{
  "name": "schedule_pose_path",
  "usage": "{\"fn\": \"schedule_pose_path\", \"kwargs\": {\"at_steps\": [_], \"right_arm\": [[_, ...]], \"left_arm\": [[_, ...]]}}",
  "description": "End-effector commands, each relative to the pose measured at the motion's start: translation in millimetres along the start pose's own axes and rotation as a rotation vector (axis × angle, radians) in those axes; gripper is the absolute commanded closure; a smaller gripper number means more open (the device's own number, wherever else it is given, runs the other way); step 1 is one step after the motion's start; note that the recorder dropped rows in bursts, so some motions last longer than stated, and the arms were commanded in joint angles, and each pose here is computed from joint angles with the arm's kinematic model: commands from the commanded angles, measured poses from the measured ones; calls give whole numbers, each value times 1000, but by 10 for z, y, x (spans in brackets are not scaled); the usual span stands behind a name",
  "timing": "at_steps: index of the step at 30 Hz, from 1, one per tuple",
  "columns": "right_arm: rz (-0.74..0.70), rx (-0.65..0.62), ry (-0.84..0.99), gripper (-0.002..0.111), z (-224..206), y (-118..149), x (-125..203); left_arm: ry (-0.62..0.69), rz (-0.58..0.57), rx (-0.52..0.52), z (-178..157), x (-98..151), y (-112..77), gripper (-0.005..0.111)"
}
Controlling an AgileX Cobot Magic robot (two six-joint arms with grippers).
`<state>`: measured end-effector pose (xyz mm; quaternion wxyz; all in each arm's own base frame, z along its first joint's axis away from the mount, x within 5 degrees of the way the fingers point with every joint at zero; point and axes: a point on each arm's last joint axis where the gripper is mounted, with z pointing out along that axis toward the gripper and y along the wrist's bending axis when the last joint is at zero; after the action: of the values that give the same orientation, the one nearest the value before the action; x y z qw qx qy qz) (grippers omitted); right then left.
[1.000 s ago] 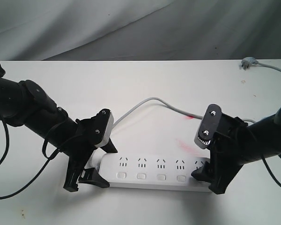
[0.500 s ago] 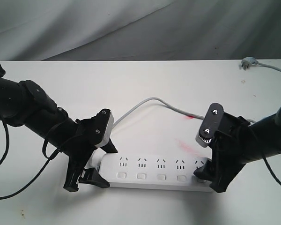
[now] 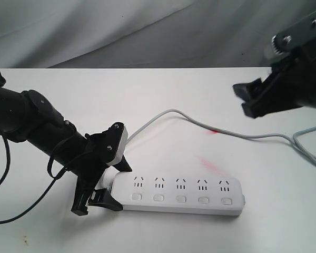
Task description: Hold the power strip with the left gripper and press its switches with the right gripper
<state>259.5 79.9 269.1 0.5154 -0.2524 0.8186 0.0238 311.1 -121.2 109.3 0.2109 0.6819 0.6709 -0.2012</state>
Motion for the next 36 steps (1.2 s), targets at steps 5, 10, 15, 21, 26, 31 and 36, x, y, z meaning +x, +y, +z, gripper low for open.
{"fn": "schedule_pose_path", "kwargs": {"at_steps": [5,10,15,21,26,31,36], "right_arm": [[57,141,-206,40,-560,-140,-305],[167,121,-342,79,-950,-123,-435],[237,111,-442,108,-1240,-112,-499],[281,82,-544,108,-1539,-77,-540],[279,86,-578,108,-1644,-72,-546],[279,85,-575,108,-1635,-72,-546],[522,134,-621,108,-1742,-166,-521]], "left_arm": [[9,16,-9,6,-5,7,107],[9,16,-9,6,-5,7,107],[9,16,-9,6,-5,7,107],[9,16,-9,6,-5,7,107],[9,16,-9,6,-5,7,107],[9,16,-9,6,-5,7,107],[9,16,-9,6,-5,7,107]]}}
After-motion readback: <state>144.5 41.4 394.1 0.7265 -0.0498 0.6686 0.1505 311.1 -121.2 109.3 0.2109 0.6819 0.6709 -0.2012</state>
